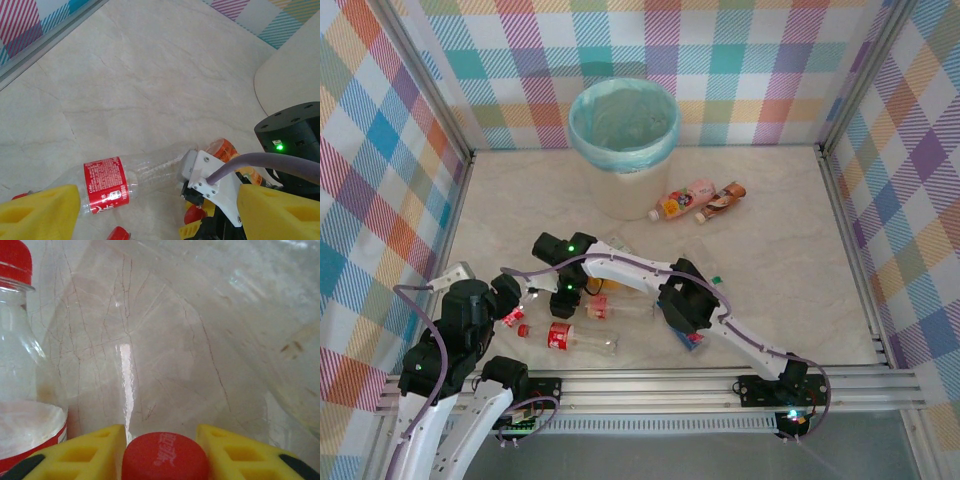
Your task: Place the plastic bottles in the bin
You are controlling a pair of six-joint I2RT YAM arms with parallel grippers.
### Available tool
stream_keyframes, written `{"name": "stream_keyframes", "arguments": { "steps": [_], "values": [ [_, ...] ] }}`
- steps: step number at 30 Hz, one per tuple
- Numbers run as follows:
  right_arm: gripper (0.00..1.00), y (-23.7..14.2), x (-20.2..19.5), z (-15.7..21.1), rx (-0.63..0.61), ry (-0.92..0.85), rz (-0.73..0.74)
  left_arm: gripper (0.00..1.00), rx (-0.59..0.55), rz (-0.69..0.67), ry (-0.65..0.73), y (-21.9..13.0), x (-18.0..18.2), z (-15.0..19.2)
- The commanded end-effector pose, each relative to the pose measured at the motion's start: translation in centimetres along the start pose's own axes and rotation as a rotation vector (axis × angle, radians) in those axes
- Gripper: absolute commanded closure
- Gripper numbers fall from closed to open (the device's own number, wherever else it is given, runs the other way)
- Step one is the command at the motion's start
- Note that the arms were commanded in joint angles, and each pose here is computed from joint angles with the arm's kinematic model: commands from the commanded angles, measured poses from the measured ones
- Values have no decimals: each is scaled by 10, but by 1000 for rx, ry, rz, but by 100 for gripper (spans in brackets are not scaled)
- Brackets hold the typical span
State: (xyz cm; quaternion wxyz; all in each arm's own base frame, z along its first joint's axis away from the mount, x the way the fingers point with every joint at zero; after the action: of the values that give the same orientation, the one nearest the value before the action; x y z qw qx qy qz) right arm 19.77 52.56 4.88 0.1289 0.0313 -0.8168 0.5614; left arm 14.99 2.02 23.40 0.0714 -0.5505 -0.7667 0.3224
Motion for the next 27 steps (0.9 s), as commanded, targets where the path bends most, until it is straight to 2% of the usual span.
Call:
{"name": "stream_keyframes", "arguments": {
  "steps": [1,10,19,23,27],
  "values": [
    [64,-24,12,-13,-37,-44,12,18,-26,24,8,-2,-3,-5],
    [71,-82,32,-35,-145,-72,10,19,-77,80,-15,-17,-14,-27],
    [76,-152,53,-53,-276,-121,42,22,-182,142,-11,-43,-33,-74],
    [76,-201,53,-65,-383,-137,90,23,-232,157,17,-50,-47,-102],
    [77,-263,45,-77,-547,-144,135,24,-252,195,51,-46,-75,-131]
  ]
}}
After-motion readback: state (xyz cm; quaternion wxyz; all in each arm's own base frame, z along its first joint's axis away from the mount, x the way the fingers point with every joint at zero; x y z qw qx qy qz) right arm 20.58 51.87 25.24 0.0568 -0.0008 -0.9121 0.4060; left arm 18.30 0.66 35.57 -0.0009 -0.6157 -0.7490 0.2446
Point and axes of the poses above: each hand's point on the last joint's axis, 136 mm out from that joint toward the fingers, its own y axis out along the fingers, its own x axis along the line the jaws close on, z = x × y, the point moved 2 cm from there along -y, back along the fingers, and after that the axes turned 5 degrees about y, right-handed, at the moved point
